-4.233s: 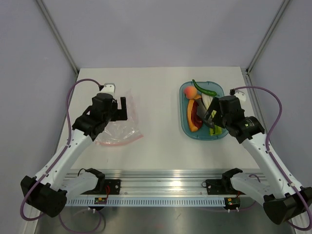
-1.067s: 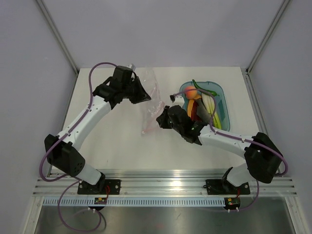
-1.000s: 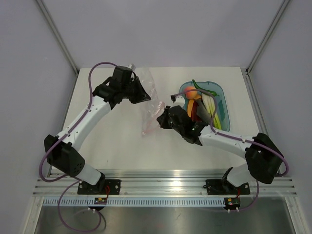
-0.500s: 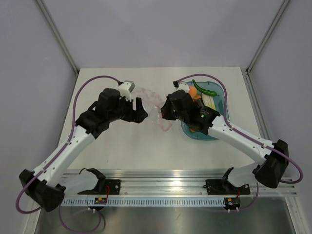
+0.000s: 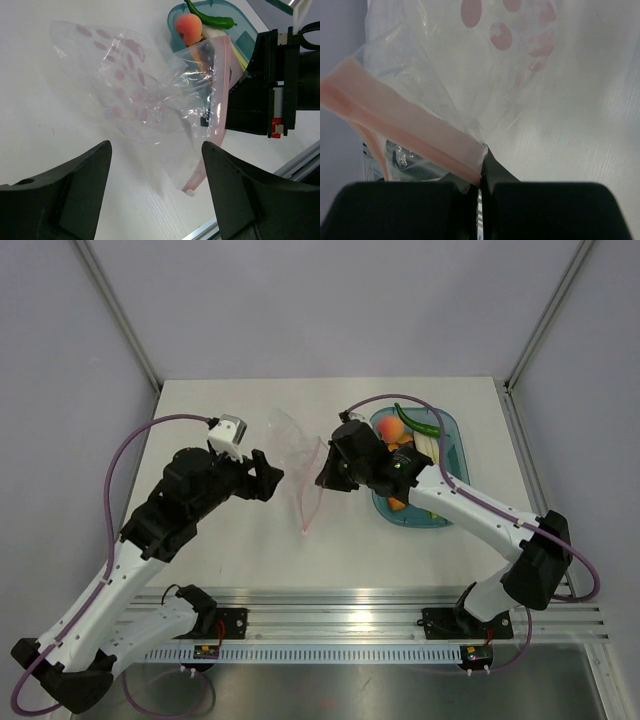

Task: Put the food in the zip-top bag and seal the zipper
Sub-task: Open the zipper of the food storage bag at the center of the board.

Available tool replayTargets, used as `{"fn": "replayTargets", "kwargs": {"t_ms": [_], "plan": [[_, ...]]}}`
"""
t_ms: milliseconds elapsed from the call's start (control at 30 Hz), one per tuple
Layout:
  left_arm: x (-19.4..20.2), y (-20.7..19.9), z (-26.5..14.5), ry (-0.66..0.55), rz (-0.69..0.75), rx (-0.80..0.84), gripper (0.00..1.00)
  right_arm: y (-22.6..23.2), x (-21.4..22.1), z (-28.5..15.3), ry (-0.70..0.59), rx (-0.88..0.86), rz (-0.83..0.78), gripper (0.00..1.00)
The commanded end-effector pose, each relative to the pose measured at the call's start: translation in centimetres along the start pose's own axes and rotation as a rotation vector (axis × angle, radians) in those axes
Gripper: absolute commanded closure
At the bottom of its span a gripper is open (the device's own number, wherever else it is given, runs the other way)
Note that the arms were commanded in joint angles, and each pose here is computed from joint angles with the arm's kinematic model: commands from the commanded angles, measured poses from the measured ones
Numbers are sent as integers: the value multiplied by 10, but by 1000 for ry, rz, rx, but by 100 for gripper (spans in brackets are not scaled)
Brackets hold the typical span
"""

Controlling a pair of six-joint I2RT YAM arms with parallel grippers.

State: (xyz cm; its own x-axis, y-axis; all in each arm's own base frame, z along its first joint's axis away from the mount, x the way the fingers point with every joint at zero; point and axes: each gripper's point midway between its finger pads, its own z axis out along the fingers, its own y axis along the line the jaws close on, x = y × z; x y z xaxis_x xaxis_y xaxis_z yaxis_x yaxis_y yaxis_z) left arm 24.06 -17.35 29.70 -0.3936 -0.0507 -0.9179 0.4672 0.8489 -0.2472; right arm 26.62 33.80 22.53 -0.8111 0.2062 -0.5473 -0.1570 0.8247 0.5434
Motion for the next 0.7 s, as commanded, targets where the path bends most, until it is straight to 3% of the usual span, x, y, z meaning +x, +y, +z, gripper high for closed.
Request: {"fn": "replayTargets", "kwargs": {"t_ms": [0, 200, 433, 600, 667], "plan": [[-1, -4, 5, -18, 22, 17, 26, 20, -10, -4, 7, -59, 52, 100], [19, -22, 2, 11, 18, 76, 18, 23, -9, 1, 28, -77, 96, 100], [46, -44, 10, 55, 7, 95, 19, 32, -11, 0, 56, -146, 158, 100], [45, -50, 20, 40, 23, 35, 24, 34, -10, -1, 63, -161, 167, 100], [49, -38, 29, 43, 39, -45, 31, 35, -10, -3, 61, -171, 170, 100]]}}
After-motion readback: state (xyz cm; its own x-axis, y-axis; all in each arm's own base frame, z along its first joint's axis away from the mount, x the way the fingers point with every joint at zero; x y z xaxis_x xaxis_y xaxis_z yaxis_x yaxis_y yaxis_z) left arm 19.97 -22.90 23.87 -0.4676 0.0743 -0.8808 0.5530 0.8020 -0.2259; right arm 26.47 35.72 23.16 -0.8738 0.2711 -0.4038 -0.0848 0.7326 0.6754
